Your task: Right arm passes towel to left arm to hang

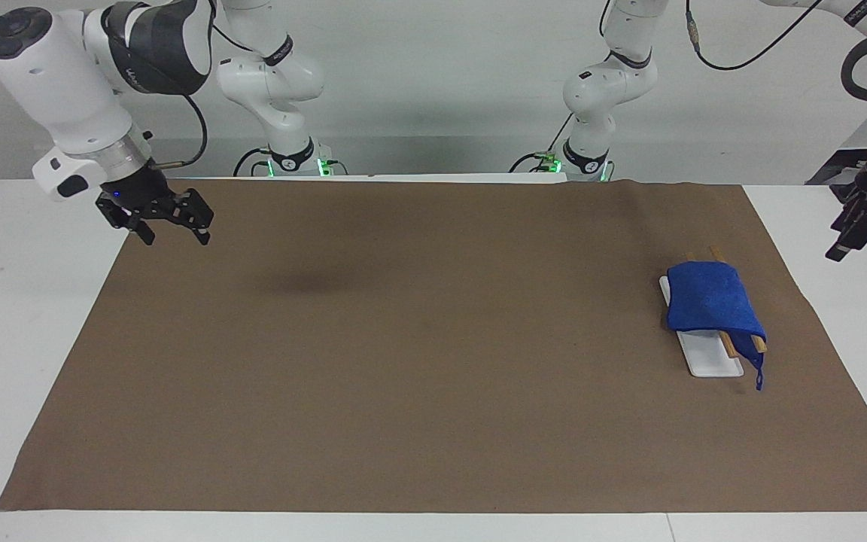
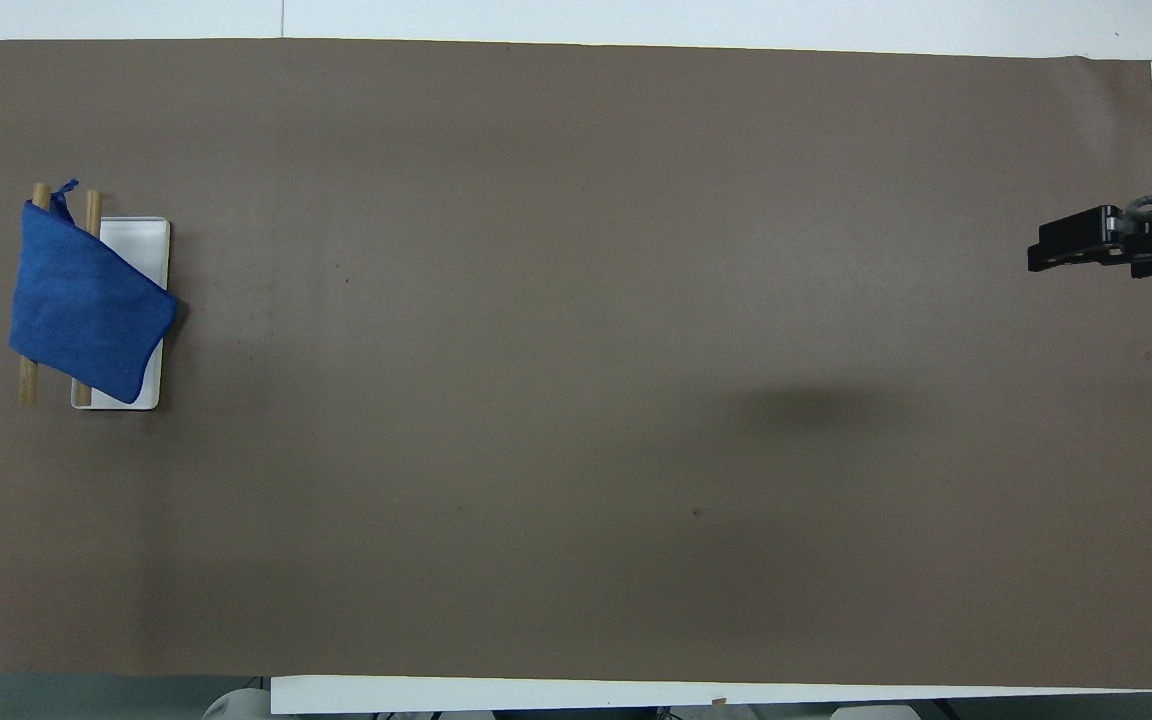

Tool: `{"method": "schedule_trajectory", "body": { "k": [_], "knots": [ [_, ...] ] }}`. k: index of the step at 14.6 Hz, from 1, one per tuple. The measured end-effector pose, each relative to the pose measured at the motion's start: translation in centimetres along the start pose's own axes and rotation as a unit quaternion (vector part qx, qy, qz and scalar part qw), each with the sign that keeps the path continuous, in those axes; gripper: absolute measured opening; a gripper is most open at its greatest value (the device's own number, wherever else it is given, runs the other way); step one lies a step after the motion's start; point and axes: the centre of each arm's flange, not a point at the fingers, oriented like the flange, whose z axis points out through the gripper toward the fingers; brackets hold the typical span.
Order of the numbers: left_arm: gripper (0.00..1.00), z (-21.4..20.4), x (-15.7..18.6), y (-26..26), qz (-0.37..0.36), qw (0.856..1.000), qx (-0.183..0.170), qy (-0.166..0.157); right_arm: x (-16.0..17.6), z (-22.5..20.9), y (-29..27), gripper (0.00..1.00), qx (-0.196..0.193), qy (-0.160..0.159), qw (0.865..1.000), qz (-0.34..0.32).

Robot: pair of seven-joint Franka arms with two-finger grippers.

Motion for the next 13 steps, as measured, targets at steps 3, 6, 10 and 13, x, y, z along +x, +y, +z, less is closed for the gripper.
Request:
{"method": "schedule_trajectory", "body": {
  "k": [3,6,10,13],
  "knots": [
    [1.0,-2.4,-2.8,2.7,0.113,0.992,0.016,-0.044,0.0,0.0,0.1,0.99,0.0,0.0,1.0,0.001],
    [1.0,-3.4,-6.7,6.1,0.22,0.971,0.052,-0.08,0.0,0.0,0.1,0.99,0.0,0.0,1.0,0.001],
    [1.0,-3.2,-12.7,11.5,0.337,0.932,0.074,-0.109,0.0,0.0,0.6,0.99,0.0,0.0,1.0,0.005],
    [1.0,-4.0,-14.3,11.9,0.365,0.921,0.072,-0.113,0.0,-0.1,1.4,0.99,0.0,0.001,1.0,0.013]
  ]
}}
